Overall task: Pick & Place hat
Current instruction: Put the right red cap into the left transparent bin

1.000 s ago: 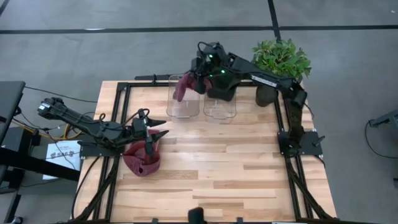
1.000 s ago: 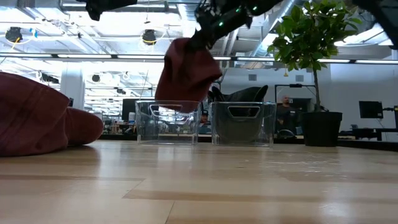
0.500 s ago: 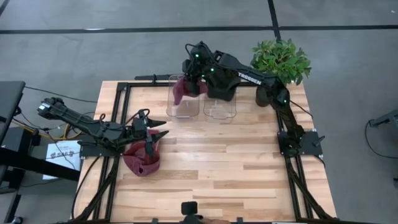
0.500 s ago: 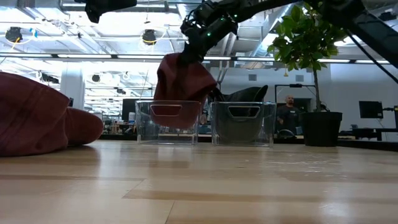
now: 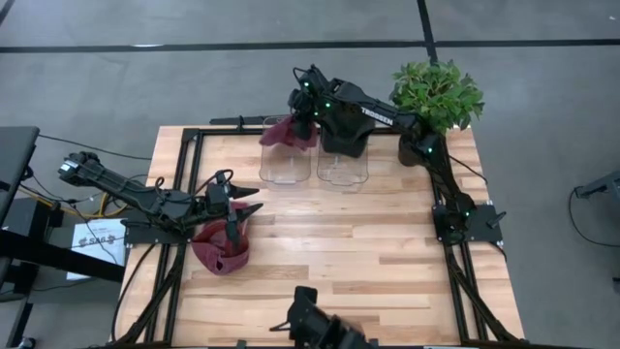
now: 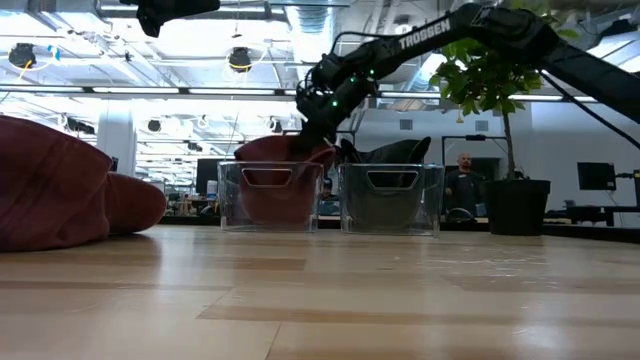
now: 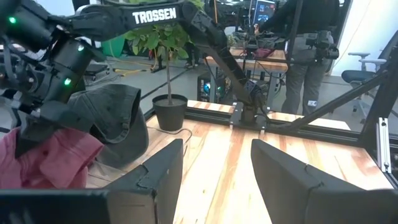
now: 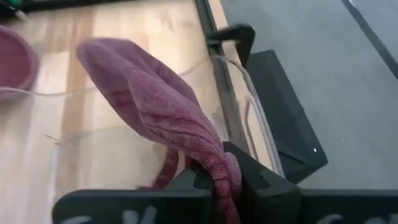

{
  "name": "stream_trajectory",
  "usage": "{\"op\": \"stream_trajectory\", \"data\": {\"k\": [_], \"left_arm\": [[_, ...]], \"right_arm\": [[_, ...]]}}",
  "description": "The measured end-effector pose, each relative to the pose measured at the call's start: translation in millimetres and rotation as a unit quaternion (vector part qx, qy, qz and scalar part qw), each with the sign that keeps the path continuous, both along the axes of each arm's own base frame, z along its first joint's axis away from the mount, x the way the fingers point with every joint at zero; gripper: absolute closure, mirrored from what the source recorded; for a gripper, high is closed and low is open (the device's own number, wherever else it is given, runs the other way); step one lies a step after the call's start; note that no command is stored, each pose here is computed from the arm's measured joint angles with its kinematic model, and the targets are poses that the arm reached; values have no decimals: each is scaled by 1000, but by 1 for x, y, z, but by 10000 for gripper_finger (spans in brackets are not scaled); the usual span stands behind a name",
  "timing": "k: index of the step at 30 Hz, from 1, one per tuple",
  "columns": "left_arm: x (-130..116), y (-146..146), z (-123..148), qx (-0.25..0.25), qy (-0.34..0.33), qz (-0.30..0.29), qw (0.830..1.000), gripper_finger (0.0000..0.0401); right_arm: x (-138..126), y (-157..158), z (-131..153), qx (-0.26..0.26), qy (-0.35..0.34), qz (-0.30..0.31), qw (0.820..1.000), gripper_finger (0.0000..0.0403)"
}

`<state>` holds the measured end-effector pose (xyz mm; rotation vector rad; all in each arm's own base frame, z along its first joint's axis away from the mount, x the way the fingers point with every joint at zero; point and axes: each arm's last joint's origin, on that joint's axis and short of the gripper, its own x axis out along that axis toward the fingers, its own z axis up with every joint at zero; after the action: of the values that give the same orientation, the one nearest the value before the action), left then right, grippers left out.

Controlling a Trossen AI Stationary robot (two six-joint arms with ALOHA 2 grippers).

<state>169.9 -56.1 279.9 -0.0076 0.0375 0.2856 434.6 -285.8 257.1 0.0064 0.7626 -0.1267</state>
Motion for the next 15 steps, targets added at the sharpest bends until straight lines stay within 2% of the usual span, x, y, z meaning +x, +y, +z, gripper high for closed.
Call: {"op": "stream_trajectory", "data": {"k": [15], "left_arm": [[0,0,0,0,1,0,1000,214]], "right_arm": [[3,-11,11,-79,-50,24,995,388]]}}
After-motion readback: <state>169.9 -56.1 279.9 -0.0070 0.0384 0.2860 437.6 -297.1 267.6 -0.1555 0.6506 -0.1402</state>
